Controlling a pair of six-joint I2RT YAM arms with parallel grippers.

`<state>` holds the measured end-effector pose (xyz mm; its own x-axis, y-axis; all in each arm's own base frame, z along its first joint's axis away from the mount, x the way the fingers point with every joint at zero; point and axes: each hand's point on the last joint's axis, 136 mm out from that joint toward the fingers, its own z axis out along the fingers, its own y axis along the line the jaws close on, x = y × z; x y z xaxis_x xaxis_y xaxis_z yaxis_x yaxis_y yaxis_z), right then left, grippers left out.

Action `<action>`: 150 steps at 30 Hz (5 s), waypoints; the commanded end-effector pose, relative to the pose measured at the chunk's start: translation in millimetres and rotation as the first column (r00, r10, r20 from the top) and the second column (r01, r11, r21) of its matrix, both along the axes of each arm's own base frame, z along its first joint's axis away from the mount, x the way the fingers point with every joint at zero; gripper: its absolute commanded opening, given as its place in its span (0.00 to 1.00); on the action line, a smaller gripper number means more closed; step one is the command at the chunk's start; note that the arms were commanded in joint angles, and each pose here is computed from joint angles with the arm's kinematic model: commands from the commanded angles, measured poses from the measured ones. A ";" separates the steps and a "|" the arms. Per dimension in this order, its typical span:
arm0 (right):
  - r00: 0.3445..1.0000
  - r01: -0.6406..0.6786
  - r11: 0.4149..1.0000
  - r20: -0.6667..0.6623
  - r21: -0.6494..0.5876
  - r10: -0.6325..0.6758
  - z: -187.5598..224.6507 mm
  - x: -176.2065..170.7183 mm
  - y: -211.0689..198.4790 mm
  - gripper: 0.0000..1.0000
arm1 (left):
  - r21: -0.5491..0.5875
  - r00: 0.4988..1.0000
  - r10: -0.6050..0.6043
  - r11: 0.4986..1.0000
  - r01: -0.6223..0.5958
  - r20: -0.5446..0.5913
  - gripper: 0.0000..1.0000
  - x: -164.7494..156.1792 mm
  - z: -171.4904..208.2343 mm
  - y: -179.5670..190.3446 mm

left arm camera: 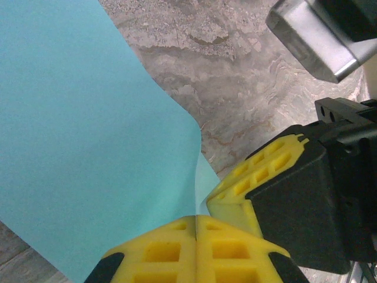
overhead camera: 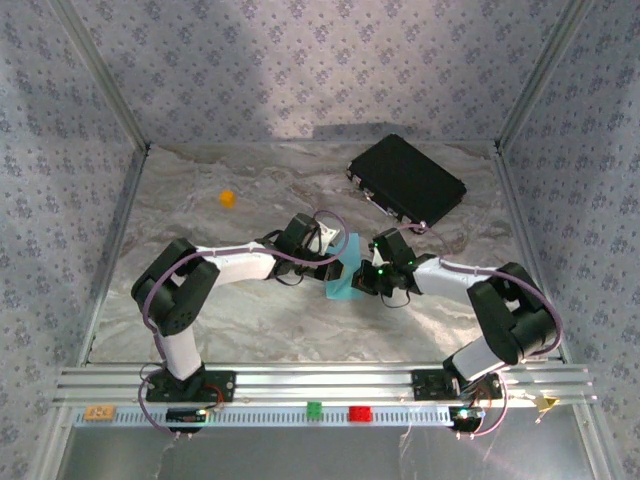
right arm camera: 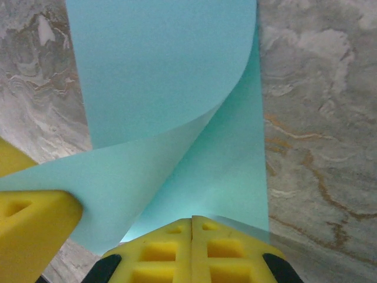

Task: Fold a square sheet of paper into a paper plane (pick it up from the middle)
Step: Fold the triangle a second time at the center of the table.

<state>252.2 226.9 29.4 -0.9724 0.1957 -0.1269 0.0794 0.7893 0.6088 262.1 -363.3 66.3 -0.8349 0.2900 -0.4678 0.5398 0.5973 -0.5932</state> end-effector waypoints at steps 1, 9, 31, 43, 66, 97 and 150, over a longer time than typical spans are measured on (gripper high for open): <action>0.997 0.012 0.998 -0.072 -0.057 -0.016 -19.6 -10.8 -13.9 0.05 | -0.002 1.000 -0.006 1.000 0.006 0.009 0.00 0.8 -0.8 -3.6; 0.996 0.033 0.992 -0.074 -0.121 -0.042 -22.3 -12.5 -38.0 0.05 | -0.034 1.000 0.004 0.999 -0.004 -0.021 0.00 -1.8 -2.8 -9.9; 0.995 0.063 0.997 -0.074 -0.054 -0.067 -25.7 -6.1 -19.5 0.04 | 0.003 1.000 0.024 1.000 -0.024 -0.011 0.00 0.6 -10.6 -7.3; 0.995 0.058 0.995 -0.076 -0.075 -0.063 -27.4 -8.7 -24.7 0.04 | 0.074 0.998 0.056 0.996 -0.057 0.014 0.00 11.5 -23.8 6.2; 0.995 0.051 0.996 -0.079 -0.069 -0.057 -26.7 -8.6 -23.1 0.04 | 0.144 0.997 0.064 0.987 -0.070 0.046 0.00 21.7 -36.8 10.9; 0.995 0.054 0.996 -0.080 -0.070 -0.059 -25.7 -8.7 -24.9 0.04 | 0.143 0.996 0.059 0.987 -0.067 0.060 0.00 24.5 -36.4 9.5; 0.997 0.079 0.996 0.022 0.037 -0.080 8.0 11.0 -15.1 0.06 | 0.185 0.997 0.078 0.979 -0.080 0.017 0.00 19.9 -52.9 18.8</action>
<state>258.1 213.2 24.2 -0.9602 0.2541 -0.1156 0.1317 0.7775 0.6150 283.8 -350.5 24.8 -0.8382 0.2955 -0.4584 0.5105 0.7211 -0.4685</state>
